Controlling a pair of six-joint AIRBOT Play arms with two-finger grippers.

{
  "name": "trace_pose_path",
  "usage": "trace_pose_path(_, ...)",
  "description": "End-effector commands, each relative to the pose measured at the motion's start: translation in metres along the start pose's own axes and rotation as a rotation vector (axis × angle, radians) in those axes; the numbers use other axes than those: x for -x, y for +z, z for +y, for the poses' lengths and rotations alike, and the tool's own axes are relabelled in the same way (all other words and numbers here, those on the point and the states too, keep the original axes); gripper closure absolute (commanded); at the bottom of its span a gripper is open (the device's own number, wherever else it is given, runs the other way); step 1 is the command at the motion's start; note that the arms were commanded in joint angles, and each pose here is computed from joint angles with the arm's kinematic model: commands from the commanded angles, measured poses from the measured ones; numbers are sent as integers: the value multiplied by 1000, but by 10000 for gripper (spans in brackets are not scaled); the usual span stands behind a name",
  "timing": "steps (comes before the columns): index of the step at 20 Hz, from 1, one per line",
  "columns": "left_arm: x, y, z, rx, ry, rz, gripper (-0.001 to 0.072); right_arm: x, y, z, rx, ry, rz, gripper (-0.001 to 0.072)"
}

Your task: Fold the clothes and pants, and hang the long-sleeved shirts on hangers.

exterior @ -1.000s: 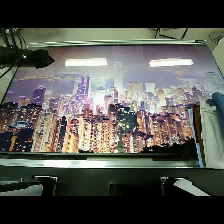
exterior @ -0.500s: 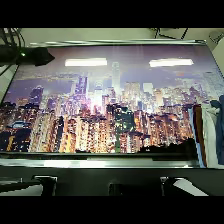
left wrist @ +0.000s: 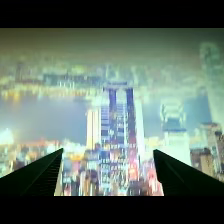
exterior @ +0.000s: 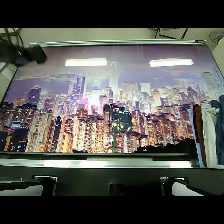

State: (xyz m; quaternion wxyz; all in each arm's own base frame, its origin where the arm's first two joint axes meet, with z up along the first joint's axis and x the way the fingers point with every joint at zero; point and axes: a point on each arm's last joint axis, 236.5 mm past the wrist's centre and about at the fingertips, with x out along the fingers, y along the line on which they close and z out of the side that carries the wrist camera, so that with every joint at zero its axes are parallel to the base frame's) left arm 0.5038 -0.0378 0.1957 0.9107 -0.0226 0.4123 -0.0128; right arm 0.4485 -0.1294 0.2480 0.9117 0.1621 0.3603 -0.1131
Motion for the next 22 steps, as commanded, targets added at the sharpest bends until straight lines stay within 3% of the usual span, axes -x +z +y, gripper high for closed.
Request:
trace_pose_path(1,-32,-150,2,4,10,539,-4,-54,-149,96,168,123,550,21)
trace_pose_path(3,-45,-185,-21,39,-71,522,-4,-70,-201,116,232,132,683,25)
trace_pose_path(5,-50,-201,-23,68,-65,467,-3,-81,-218,129,269,126,682,24)
trace_pose_path(22,-51,-213,-17,71,-55,497,-4,-80,-223,133,295,120,684,24)
